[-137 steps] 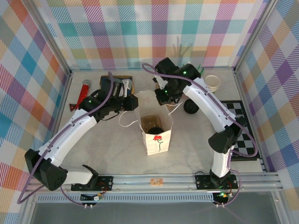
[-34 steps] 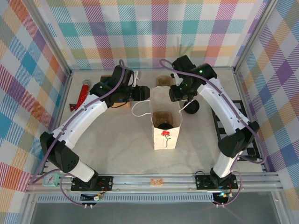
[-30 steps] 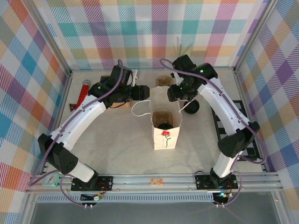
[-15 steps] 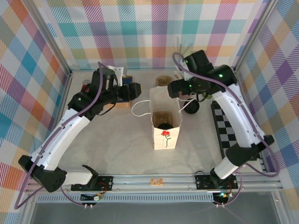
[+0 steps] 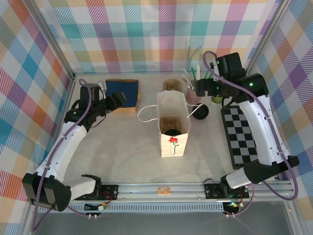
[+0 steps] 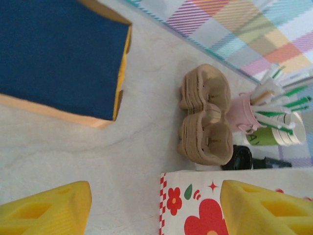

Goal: Pack the takeout coffee

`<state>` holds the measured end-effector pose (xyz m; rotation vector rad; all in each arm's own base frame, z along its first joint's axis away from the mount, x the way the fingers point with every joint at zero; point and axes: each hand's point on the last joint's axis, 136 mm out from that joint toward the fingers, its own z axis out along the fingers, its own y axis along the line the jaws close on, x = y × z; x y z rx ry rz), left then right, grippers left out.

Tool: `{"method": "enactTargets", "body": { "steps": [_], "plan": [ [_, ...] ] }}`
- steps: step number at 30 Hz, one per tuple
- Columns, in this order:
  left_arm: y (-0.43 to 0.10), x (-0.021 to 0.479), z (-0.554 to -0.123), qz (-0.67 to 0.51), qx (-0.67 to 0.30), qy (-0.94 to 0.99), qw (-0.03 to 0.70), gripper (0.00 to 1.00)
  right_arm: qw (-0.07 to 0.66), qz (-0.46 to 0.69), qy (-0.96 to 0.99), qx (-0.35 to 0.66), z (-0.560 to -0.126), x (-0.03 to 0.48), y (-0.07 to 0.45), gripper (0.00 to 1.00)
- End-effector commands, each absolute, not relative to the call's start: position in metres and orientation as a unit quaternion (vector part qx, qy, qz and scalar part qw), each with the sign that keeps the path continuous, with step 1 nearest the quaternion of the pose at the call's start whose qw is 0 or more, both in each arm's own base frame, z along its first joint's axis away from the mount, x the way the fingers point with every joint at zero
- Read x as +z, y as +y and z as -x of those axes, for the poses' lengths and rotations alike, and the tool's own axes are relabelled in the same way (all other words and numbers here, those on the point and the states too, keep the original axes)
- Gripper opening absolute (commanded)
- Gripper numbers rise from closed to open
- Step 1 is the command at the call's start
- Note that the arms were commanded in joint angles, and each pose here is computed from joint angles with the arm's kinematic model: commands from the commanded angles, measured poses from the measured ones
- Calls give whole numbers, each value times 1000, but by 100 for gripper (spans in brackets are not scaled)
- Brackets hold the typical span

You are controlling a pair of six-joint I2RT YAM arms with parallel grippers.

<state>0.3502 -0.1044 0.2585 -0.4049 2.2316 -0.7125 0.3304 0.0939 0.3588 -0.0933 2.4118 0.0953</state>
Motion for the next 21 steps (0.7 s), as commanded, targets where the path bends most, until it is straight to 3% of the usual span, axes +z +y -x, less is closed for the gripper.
{"method": "enactTargets", "body": {
  "steps": [1,9,21],
  "plan": [
    [-107,265,-352,182,-335,847,371,70,348,-5,936,60,-344,346,82,96],
    [-102,235,-345,190,-320,859,352,69,337,-73,932,110,-372,320,59,86],
    [-109,205,-308,148,-329,864,352,69,275,-53,948,151,-425,267,85,58]
  ]
}}
